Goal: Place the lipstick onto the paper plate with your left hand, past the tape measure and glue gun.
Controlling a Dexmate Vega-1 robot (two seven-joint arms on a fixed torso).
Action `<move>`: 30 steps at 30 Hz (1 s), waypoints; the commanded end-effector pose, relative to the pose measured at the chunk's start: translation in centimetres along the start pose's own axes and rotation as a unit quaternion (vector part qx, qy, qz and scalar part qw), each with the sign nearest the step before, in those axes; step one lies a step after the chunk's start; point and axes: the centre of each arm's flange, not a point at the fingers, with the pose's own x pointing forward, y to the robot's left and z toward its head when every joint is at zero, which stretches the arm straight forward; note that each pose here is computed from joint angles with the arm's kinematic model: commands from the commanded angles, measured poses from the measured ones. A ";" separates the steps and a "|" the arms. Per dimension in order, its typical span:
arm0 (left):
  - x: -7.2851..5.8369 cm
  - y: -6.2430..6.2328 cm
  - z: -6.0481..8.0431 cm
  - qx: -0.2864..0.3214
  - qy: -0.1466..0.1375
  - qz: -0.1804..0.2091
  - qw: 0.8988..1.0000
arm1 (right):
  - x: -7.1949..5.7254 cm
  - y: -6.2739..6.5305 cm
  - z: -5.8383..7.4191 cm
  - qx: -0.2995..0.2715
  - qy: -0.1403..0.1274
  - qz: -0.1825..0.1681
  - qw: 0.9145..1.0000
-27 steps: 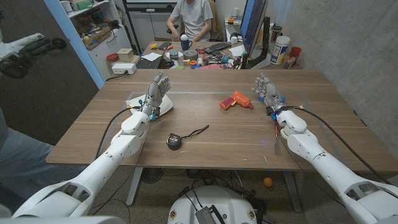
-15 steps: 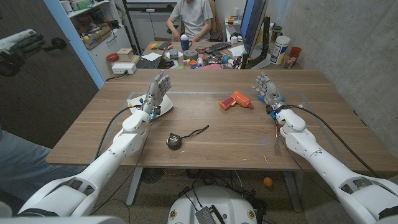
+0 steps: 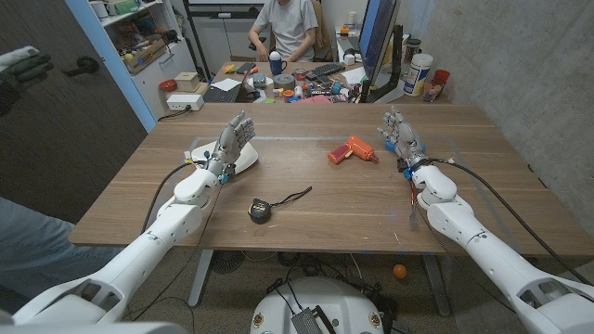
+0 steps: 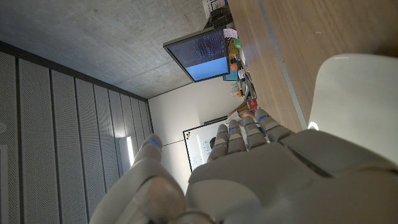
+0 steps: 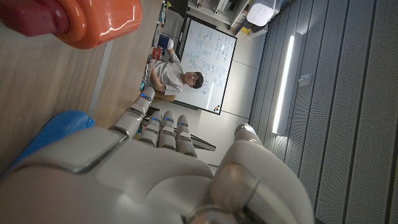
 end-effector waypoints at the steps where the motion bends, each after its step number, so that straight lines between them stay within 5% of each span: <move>1: -4.4 2.0 0.0 0.027 0.023 0.005 0.999 | -1.9 2.1 0.0 -0.006 0.008 -0.002 1.000; 14: -6.3 3.0 2.4 0.075 0.024 -0.006 0.997 | -4.5 3.3 -0.3 -0.013 0.023 0.000 1.000; 24: -7.5 1.0 5.4 0.100 -0.002 -0.038 0.994 | -6.2 2.1 0.1 -0.012 0.019 -0.016 1.000; 30: -9.5 0.4 8.7 0.164 -0.016 -0.031 0.986 | -6.3 1.3 0.8 -0.012 0.015 -0.018 1.000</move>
